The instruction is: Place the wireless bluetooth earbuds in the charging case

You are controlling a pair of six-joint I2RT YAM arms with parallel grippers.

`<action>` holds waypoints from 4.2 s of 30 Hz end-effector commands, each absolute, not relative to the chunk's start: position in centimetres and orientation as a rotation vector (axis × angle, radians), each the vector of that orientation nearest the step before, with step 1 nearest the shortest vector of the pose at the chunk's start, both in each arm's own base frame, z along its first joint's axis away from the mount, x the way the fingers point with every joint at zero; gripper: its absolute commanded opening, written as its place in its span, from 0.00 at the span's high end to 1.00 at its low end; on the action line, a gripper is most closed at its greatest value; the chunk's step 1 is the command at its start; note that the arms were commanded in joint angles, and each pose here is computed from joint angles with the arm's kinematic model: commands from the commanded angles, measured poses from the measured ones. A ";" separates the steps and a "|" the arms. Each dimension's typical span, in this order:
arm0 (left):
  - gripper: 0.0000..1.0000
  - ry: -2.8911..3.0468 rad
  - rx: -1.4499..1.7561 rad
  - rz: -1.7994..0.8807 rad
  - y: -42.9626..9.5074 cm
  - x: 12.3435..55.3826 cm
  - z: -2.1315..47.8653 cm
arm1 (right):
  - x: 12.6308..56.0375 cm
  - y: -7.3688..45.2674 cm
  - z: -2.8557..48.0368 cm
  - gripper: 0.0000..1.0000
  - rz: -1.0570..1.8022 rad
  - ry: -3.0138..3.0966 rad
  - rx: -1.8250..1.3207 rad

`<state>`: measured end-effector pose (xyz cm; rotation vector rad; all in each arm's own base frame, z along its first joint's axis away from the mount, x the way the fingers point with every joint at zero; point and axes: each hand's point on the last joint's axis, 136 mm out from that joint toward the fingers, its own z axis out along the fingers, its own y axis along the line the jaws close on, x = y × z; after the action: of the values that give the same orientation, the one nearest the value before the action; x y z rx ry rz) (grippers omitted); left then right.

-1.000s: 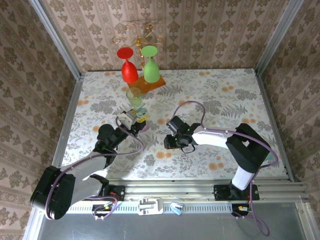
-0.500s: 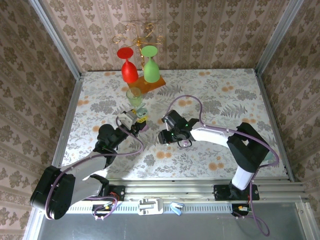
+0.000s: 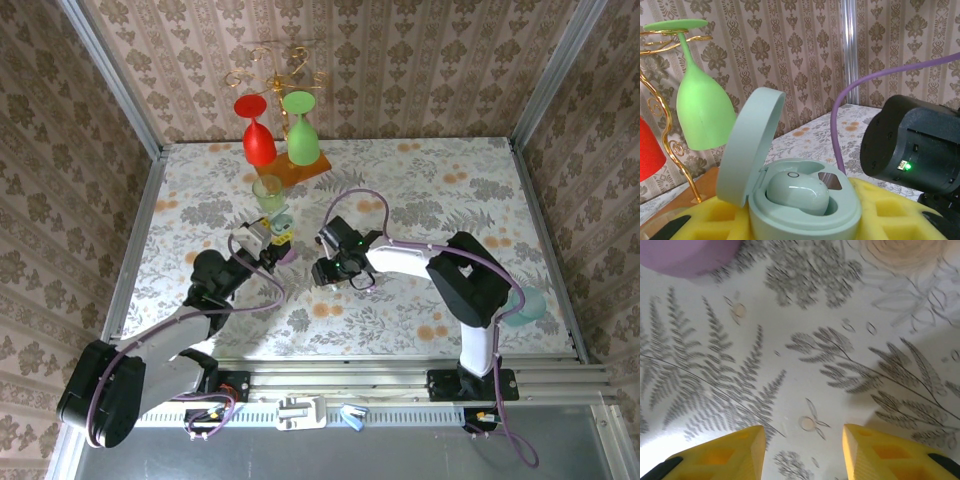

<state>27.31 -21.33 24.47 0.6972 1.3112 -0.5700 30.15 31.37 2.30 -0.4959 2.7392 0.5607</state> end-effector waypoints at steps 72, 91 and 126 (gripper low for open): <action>0.80 1.291 0.704 -0.590 -22.4 28.0 25.1 | 26.5 27.4 1.8 0.80 0.505 2.745 -0.237; 0.80 1.281 0.719 -0.616 -23.2 28.3 25.3 | 25.6 24.2 2.6 0.67 0.501 2.705 0.041; 0.80 1.283 0.737 -0.625 -24.1 28.9 25.2 | 25.4 24.6 1.8 0.64 0.699 2.781 -0.113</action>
<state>28.98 -23.39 22.82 0.7366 1.3620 -0.6023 26.81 24.91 2.20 -0.1184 2.7350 0.6780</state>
